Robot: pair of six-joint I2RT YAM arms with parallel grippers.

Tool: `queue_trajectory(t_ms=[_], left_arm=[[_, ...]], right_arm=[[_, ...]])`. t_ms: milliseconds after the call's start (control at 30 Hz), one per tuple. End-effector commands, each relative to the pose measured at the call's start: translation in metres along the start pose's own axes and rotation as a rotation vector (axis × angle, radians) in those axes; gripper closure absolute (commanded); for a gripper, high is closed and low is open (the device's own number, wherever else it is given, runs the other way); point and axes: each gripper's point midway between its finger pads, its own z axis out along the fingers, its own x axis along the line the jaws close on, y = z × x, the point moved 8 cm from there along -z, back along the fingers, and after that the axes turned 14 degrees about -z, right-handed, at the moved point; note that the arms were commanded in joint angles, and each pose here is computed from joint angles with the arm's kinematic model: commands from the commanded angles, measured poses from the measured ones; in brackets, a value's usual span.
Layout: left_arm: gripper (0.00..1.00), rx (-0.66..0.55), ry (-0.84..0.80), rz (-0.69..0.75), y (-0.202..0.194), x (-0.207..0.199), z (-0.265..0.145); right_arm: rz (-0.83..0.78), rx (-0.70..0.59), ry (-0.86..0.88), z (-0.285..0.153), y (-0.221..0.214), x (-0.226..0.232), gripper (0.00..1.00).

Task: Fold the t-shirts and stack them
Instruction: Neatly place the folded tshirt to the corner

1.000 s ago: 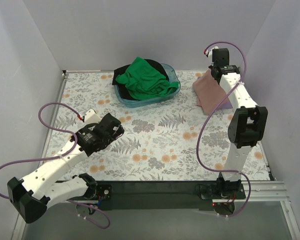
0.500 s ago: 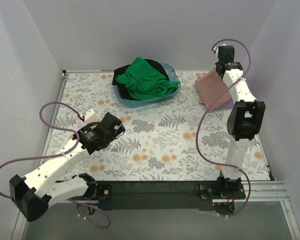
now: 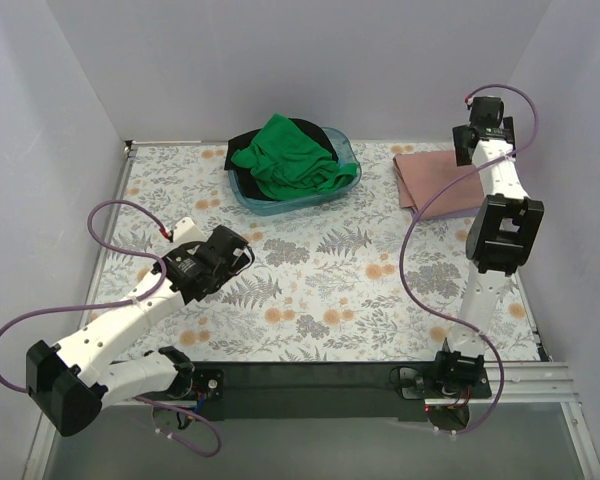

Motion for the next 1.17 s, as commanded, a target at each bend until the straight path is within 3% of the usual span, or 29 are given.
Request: queue_trajectory(t_ms=[0,167,300,400,433,500,533,600,633,767,900,1133], left_arm=[[0.02,-0.025,-0.031,-0.032,0.011,-0.009,-0.009],[0.02,-0.016,-0.057,-0.059,0.017,-0.008,-0.019],[0.02,-0.019,-0.102,-0.089,0.020,-0.006,-0.023],[0.02,0.012,-0.165,-0.083,0.018,-0.010,-0.024],[0.02,0.033,-0.168,-0.072,0.014,-0.009,-0.022],[0.02,0.052,-0.145,-0.064,0.010,-0.009,-0.015],[0.02,0.056,-0.131,-0.058,0.009,-0.008,-0.013],[0.02,0.062,-0.092,-0.053,0.007,-0.004,-0.008],[0.02,0.067,-0.084,-0.050,0.006,-0.004,-0.005],[0.02,0.192,-0.158,-0.050,-0.001,-0.007,0.006],[0.02,0.180,-0.096,-0.058,0.007,0.002,0.016],[0.02,0.133,-0.105,-0.102,0.019,0.010,0.004]], right_arm=[[0.162,-0.213,0.150,-0.069,0.029,-0.008,0.02],[0.271,-0.236,0.396,-0.121,0.004,0.033,0.02],[0.305,-0.201,0.466,-0.177,-0.055,0.084,0.01],[0.331,-0.304,0.492,-0.221,-0.084,0.101,0.02],[0.356,-0.245,0.515,-0.221,-0.113,0.119,0.02],[0.384,-0.308,0.572,-0.248,-0.135,0.126,0.02],[0.388,-0.266,0.600,-0.247,-0.161,0.141,0.02],[0.430,-0.348,0.640,-0.263,-0.178,0.141,0.02],[0.423,-0.305,0.623,-0.254,-0.201,0.152,0.02],[0.485,-0.306,0.555,-0.254,-0.229,0.152,0.02],[0.581,-0.401,0.539,-0.266,-0.233,0.143,0.02],[0.604,-0.450,0.521,-0.273,-0.236,0.136,0.02]])
